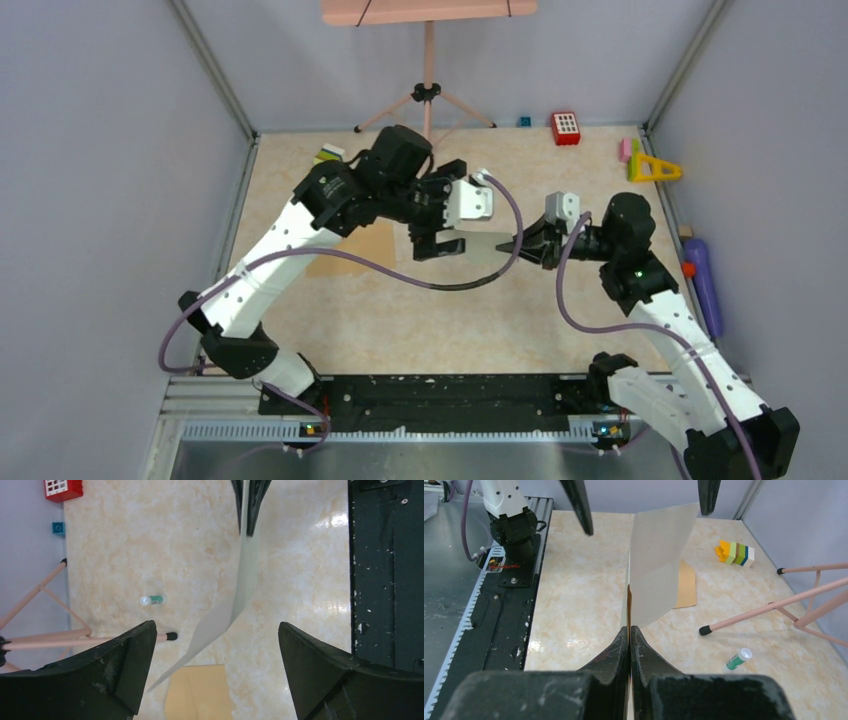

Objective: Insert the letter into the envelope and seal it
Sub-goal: Fold the letter.

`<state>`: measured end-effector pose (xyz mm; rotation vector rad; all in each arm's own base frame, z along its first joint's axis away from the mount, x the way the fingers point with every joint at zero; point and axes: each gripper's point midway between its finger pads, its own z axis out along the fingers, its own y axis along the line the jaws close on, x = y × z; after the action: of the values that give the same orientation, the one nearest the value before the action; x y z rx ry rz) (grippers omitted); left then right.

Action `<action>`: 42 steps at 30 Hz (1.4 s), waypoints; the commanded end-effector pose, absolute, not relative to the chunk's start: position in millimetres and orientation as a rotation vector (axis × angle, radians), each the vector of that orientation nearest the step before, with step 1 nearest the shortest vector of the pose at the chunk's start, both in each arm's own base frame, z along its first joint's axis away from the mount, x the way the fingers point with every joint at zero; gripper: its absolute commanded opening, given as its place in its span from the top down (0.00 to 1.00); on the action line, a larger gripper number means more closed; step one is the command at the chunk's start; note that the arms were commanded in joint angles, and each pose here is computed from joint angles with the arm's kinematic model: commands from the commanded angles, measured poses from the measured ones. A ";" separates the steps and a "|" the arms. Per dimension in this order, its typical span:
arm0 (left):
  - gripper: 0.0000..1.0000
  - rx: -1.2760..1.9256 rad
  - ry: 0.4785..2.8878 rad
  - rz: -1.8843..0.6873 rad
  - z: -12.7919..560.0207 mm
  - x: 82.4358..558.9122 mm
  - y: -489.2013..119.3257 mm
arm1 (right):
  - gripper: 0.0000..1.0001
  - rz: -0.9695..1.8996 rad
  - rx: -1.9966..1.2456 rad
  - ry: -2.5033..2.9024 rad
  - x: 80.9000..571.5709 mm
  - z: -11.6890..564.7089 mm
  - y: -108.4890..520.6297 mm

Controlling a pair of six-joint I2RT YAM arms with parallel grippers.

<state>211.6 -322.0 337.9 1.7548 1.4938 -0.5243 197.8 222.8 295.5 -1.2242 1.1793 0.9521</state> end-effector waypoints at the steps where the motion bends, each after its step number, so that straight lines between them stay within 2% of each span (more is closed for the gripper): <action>1: 0.05 1.772 1.423 -0.505 344.9 211.6 -293.8 | 1.00 0.931 -1.255 1.093 190.6 318.1 220.0; 10: 0.19 1.792 1.469 -0.468 312.3 229.5 -272.9 | 1.00 0.979 -1.276 1.084 181.1 320.8 218.5; 13: 0.18 1.748 1.466 -0.455 316.2 241.9 -270.1 | 1.00 0.995 -1.291 1.084 178.2 318.6 218.4; 15: 0.13 1.716 1.451 -0.448 322.7 249.4 -268.7 | 1.00 1.006 -1.301 1.080 175.7 317.5 218.8; 17: 0.13 1.700 1.421 -0.456 329.4 251.7 -268.0 | 1.00 1.010 -1.307 1.081 175.2 316.0 218.7; 21: 0.21 1.732 1.395 -0.501 323.2 246.4 -270.3 | 1.00 1.009 -1.307 1.082 175.1 317.0 218.6; 29: 0.22 1.773 1.374 -0.569 309.4 239.0 -275.7 | 1.00 1.019 -1.311 1.084 173.9 316.2 218.8; 30: 0.28 1.773 1.362 -0.577 311.4 237.5 -276.1 | 1.00 1.017 -1.311 1.083 174.0 316.5 218.7; 32: 0.47 1.783 1.350 -0.603 312.2 232.9 -277.0 | 1.00 1.009 -1.306 1.086 175.6 316.6 218.6; 35: 0.97 1.800 1.352 -0.628 310.9 228.8 -277.1 | 1.00 0.993 -1.298 1.091 178.2 316.8 218.3; 36: 1.00 1.804 1.357 -0.630 309.7 228.2 -276.5 | 1.00 0.989 -1.295 1.094 179.2 316.6 218.0; 41: 1.00 1.847 1.333 -0.640 307.2 217.2 -270.4 | 1.00 0.960 -1.277 1.108 184.9 317.2 217.3; 42: 0.85 1.844 1.330 -0.628 309.3 217.4 -268.9 | 1.00 0.962 -1.277 1.108 184.6 317.3 217.4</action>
<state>231.2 -272.5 295.1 1.8276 1.4060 -0.6084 181.5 219.5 292.4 -1.2692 1.1858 1.0377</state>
